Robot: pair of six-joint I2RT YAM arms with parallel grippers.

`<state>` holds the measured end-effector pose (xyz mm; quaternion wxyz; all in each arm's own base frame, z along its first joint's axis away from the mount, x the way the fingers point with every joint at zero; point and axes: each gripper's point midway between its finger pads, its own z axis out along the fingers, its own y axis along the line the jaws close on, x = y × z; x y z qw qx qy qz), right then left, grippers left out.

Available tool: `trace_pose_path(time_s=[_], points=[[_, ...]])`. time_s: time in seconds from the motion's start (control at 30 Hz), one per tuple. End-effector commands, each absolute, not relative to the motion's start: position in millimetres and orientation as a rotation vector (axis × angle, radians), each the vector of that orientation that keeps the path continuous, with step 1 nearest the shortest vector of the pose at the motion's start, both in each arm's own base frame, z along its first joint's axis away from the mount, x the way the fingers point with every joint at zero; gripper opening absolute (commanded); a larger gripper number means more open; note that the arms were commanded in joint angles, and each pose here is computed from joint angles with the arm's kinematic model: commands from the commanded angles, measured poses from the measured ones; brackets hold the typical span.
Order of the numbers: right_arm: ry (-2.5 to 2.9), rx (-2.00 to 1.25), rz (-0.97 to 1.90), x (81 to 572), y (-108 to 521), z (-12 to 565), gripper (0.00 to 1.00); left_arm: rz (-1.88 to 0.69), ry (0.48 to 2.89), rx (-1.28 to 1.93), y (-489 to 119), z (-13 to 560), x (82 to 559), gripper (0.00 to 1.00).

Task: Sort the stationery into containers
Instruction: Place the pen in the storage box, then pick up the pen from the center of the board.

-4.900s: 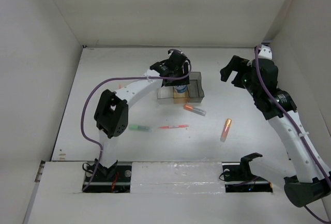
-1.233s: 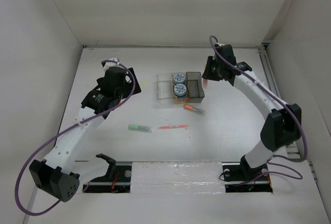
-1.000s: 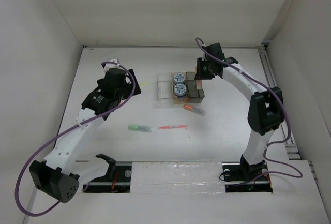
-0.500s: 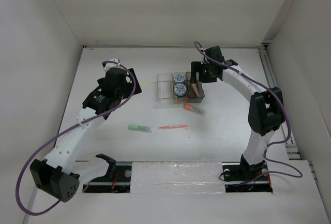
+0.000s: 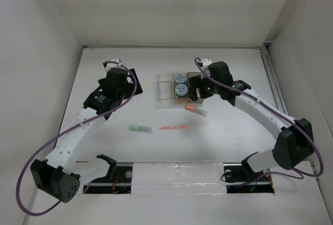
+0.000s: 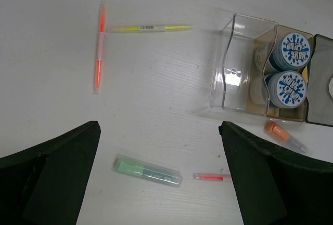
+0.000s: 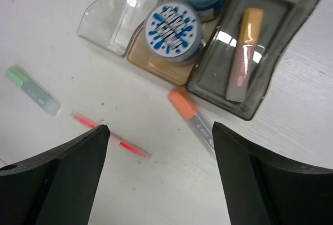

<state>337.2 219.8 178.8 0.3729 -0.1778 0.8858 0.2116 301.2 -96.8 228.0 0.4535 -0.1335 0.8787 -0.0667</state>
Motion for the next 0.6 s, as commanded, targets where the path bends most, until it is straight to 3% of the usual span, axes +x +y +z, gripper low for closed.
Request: trace_pose_path(time_s=[0.0,0.27,0.57], points=[[2.224,-0.488,0.504,329.0,226.5,163.4,0.84,-0.177,2.157,-0.313,-99.1,230.5,302.7,1.0],[2.093,-0.483,0.49,307.7,220.2,168.4,0.8,-0.2,2.141,-0.287,-102.4,235.8,303.7,1.0],[2.196,-0.685,0.483,311.1,237.9,117.7,0.85,-0.201,2.154,-0.27,-103.4,231.6,302.2,1.0]])
